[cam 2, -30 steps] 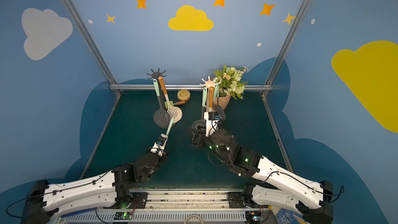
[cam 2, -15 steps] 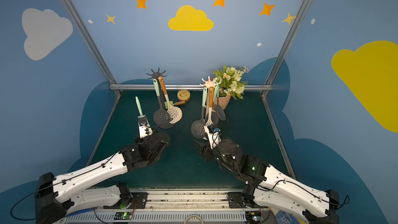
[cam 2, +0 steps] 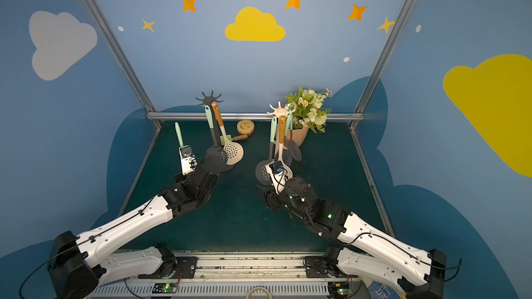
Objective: Hang the skimmer on the kitchen utensil rack
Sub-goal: Hang the skimmer on the rack.
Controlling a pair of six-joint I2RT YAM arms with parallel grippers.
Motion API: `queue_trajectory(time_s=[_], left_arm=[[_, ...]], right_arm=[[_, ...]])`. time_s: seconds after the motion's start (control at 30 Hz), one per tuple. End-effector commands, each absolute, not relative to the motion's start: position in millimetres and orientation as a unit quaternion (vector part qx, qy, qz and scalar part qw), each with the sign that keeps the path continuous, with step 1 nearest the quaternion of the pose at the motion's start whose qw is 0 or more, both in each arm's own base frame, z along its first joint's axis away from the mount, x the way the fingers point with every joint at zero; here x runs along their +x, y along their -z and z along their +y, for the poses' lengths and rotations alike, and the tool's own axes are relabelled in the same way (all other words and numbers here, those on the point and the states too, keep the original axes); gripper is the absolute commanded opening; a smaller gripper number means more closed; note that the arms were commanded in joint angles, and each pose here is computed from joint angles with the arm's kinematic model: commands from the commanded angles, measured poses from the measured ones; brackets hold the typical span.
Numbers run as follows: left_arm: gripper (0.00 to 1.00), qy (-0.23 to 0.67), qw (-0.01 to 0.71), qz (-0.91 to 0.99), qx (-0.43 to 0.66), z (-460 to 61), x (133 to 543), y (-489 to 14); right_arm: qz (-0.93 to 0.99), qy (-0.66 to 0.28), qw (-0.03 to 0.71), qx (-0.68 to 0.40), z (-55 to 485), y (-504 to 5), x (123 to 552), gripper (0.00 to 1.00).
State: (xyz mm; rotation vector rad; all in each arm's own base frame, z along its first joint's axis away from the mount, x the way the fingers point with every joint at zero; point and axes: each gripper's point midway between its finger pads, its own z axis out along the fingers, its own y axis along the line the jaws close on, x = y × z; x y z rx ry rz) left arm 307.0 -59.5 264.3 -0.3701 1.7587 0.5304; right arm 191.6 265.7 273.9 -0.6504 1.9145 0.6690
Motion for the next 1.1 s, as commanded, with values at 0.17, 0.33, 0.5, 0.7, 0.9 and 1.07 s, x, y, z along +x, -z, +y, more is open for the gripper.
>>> queue_trajectory(time_s=[0.17,0.33,0.5,0.7,0.9,1.07], left_arm=[[0.04,-0.242,0.596,0.757,-0.113,-73,340,-281],[0.04,-0.267,0.597,0.749,-0.106,-74,353,-289],[0.04,-0.263,0.602,0.746,-0.114,-72,356,-293],[0.04,-0.268,0.603,0.743,-0.108,-73,362,-297],[0.04,-0.271,0.605,0.741,-0.106,-71,371,-304],[0.04,-0.271,0.602,0.744,-0.104,-69,378,-305]], right_arm=[[0.771,-0.291,0.496,-0.274,269,-298,196,0.63],[0.769,-0.289,0.494,-0.285,271,-304,198,0.63],[0.769,-0.288,0.495,-0.285,273,-307,203,0.63],[0.769,-0.293,0.492,-0.282,274,-310,206,0.63],[0.771,-0.301,0.492,-0.271,271,-310,208,0.63],[0.77,-0.304,0.494,-0.266,269,-311,208,0.63]])
